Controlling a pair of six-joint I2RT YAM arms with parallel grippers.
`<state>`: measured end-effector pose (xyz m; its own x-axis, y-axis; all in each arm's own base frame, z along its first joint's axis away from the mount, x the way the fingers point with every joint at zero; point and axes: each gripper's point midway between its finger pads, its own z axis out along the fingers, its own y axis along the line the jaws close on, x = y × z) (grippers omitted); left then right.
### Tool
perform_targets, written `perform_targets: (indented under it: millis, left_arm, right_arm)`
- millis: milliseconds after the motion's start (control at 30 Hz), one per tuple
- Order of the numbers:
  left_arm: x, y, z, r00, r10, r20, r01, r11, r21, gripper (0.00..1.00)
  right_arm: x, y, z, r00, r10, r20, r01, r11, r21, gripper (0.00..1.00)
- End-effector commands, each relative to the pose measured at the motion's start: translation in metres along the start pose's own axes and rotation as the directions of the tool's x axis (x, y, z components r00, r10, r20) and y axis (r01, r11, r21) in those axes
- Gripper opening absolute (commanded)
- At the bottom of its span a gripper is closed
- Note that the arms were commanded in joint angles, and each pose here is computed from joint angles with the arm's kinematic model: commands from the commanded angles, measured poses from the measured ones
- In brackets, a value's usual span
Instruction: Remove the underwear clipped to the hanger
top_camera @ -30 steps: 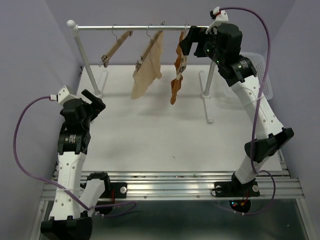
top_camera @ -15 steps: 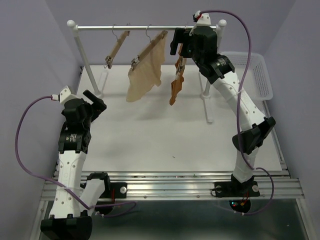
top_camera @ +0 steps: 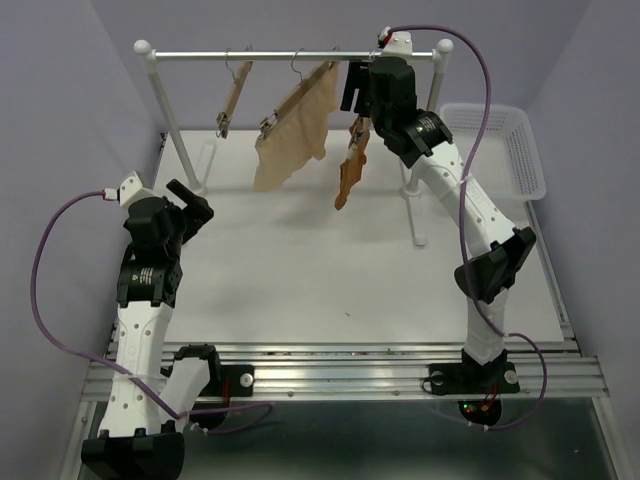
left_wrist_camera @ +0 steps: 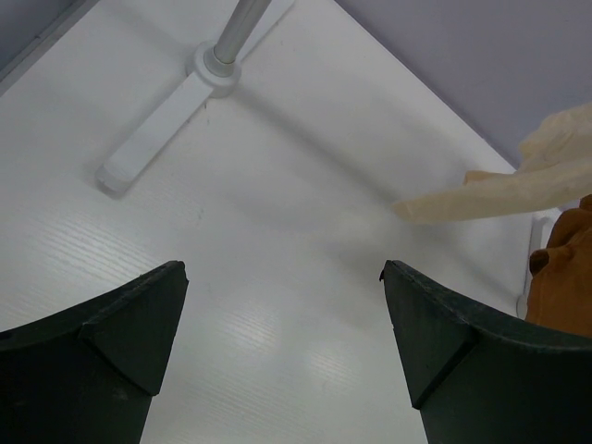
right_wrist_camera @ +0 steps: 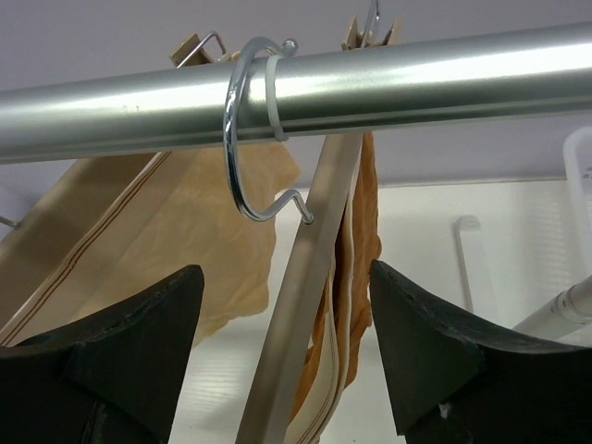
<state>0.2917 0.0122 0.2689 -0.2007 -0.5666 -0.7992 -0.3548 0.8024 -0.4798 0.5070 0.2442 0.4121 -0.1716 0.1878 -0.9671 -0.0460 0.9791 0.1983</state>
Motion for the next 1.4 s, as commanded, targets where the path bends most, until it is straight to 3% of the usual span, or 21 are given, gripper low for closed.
perform_targets:
  millis: [0,267,733,1067,1367]
  left_arm:
    - [-0.007,-0.007,0.0,0.999,0.005,0.037,-0.006,0.999,0.039,0.99]
    - [-0.008,-0.007,-0.001,0.999,0.001,0.041,-0.003,0.999,0.049,0.99]
    - [-0.008,-0.006,0.0,0.999,-0.001,0.039,-0.001,0.999,0.05,0.99]
    - [-0.009,-0.006,-0.001,0.999,-0.002,0.042,0.0,0.999,0.048,0.99]
    - [-0.01,-0.004,-0.002,0.999,-0.004,0.048,0.002,0.999,0.047,0.99]
  right_arm:
    - [-0.023,0.0,-0.006,0.997,0.012,0.071,-0.014,0.999,0.041,0.75]
    - [-0.018,-0.004,-0.002,0.997,-0.02,0.069,0.016,0.998,0.067,0.7]
    - [-0.017,-0.004,-0.002,0.997,-0.038,0.071,0.031,0.996,0.086,0.44]
    - [-0.017,-0.017,-0.004,0.994,-0.089,0.067,0.078,0.985,0.154,0.4]
    - [-0.028,-0.011,-0.008,0.991,-0.099,0.091,0.089,0.99,0.108,0.22]
